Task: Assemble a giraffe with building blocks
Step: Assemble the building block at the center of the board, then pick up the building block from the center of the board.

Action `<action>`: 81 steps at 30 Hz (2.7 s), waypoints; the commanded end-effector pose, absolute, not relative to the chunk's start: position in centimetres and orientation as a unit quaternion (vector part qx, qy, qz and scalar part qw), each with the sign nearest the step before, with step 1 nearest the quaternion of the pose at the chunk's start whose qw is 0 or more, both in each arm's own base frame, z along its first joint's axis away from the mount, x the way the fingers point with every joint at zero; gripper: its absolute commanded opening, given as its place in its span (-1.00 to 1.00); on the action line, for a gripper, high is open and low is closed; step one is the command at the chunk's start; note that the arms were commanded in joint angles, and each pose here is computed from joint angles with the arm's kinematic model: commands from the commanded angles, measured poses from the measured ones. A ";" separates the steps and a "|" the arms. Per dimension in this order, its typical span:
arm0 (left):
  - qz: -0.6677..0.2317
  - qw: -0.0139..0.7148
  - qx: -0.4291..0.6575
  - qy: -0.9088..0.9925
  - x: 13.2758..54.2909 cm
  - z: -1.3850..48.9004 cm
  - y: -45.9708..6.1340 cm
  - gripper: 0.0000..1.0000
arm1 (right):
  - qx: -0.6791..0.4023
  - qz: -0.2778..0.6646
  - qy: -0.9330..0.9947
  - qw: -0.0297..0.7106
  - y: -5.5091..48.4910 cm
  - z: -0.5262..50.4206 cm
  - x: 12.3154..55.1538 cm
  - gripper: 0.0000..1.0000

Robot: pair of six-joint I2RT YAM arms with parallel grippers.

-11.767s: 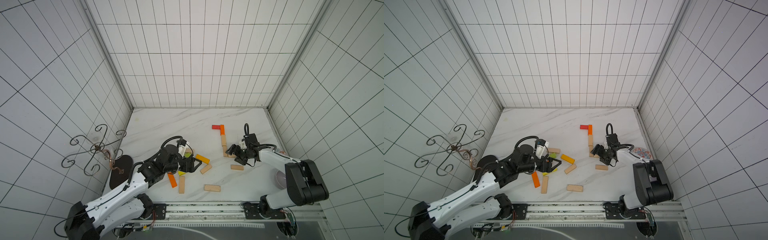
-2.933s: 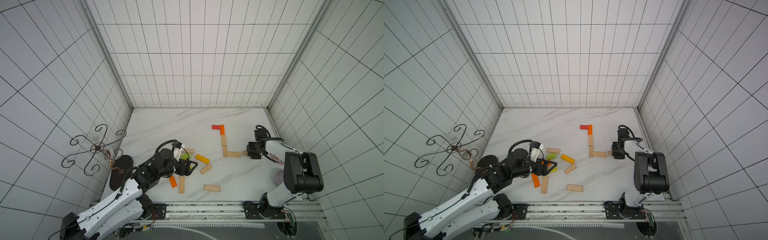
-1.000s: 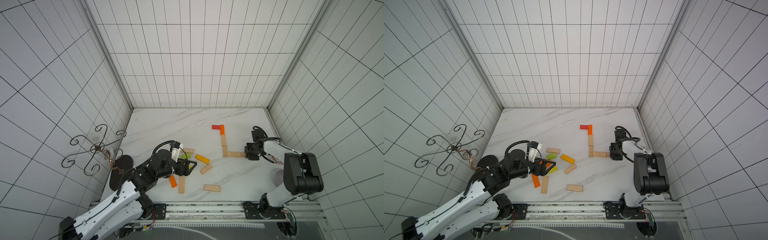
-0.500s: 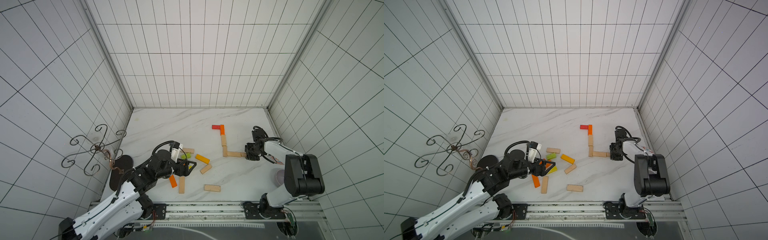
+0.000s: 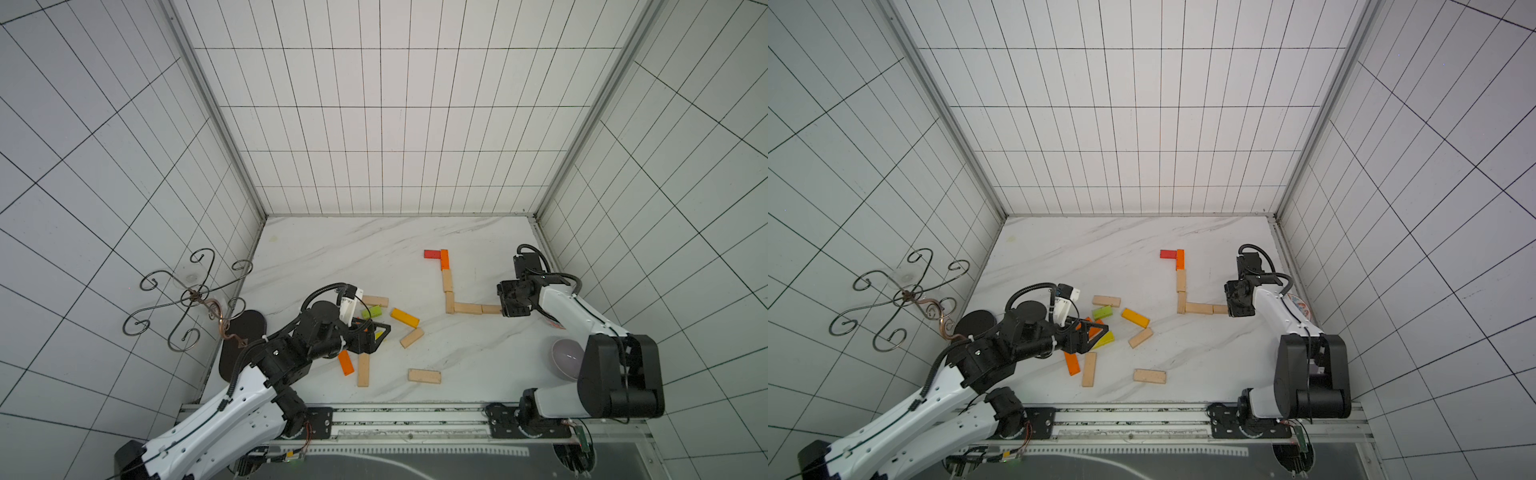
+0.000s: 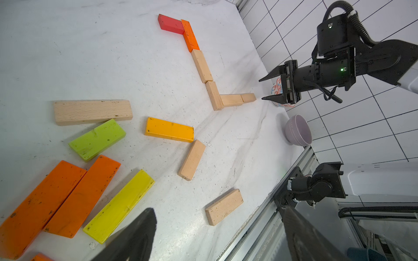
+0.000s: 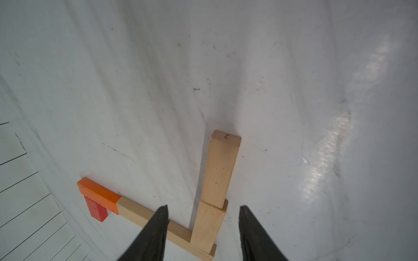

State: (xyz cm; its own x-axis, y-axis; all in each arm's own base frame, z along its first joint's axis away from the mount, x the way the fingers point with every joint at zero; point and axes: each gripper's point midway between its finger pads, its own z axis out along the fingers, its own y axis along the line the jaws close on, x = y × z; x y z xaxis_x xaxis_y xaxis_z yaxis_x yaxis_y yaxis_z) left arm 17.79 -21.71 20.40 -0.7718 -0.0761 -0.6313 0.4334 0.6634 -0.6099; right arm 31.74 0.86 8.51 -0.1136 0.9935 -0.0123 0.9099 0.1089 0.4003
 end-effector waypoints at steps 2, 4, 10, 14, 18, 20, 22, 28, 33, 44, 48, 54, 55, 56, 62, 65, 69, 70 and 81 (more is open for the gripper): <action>-0.392 0.334 0.103 0.851 17.8 21.0 -21.2 0.77 | 0.588 0.175 0.761 0.213 0.4 15.9 34.5 0.02; -0.387 0.336 0.101 0.853 17.8 20.8 -21.0 0.77 | 0.551 0.162 0.786 0.230 0.6 17.3 34.8 0.00; -0.379 0.346 0.093 0.853 17.9 21.0 -20.4 0.77 | 0.411 0.080 0.856 0.303 1.4 19.7 34.4 -0.05; -0.378 0.348 0.081 0.854 18.0 20.8 -20.1 0.77 | 0.293 0.067 0.893 0.334 3.7 19.5 33.7 -0.06; -0.369 0.342 0.065 0.862 18.0 20.0 -19.6 0.77 | 0.189 0.110 0.914 0.343 7.1 18.8 32.6 -0.06; -0.362 0.337 0.056 0.867 17.9 19.4 -19.3 0.77 | 0.143 0.128 0.921 0.340 8.7 18.5 31.9 -0.06; -0.355 0.330 0.046 0.873 17.8 18.7 -18.9 0.77 | 0.092 0.140 0.929 0.331 10.4 18.0 31.1 -0.06; -0.333 0.296 0.011 0.895 17.1 16.0 -17.8 0.72 | -0.026 0.128 0.947 0.293 13.8 15.5 28.0 -0.06; -0.314 0.278 -0.009 0.908 16.5 13.8 -17.0 0.69 | -0.091 0.111 0.947 0.286 15.6 13.9 25.5 -0.06; -0.280 0.260 -0.030 0.924 16.1 11.0 -16.9 0.67 | -0.225 0.130 0.927 0.270 21.6 11.7 18.6 -0.02; -0.284 0.262 -0.028 0.922 15.9 11.1 -17.1 0.68 | -0.250 0.130 0.930 0.234 22.8 9.7 15.7 0.05; -0.287 0.263 -0.028 0.921 15.9 11.3 -17.2 0.69 | -0.284 0.137 0.928 0.198 24.5 7.4 13.3 0.18; -0.287 0.264 -0.028 0.921 15.9 11.3 -17.1 0.68 | -0.291 0.136 0.927 0.194 24.8 7.1 13.0 0.20; -0.288 0.264 -0.028 0.920 15.9 11.4 -17.2 0.69 | -0.296 0.134 0.926 0.191 25.1 6.8 12.8 0.21; -0.296 0.272 -0.026 0.915 16.0 12.0 -17.2 0.69 | -0.326 0.120 0.922 0.169 26.0 4.7 11.6 0.34; -0.301 0.274 -0.026 0.913 16.0 12.3 -17.3 0.70 | -0.334 0.114 0.920 0.168 26.1 4.2 11.6 0.41; -0.302 0.275 -0.024 0.912 16.0 12.4 -17.3 0.70 | -0.346 0.117 0.918 0.153 26.1 2.9 10.9 0.43; -0.304 0.276 -0.024 0.911 16.0 12.6 -17.4 0.70 | -0.348 0.116 0.918 0.148 26.0 2.5 10.7 0.43; -0.304 0.278 -0.022 0.911 16.0 12.5 -17.4 0.70 | -0.358 0.093 0.921 0.120 25.2 0.5 9.5 0.44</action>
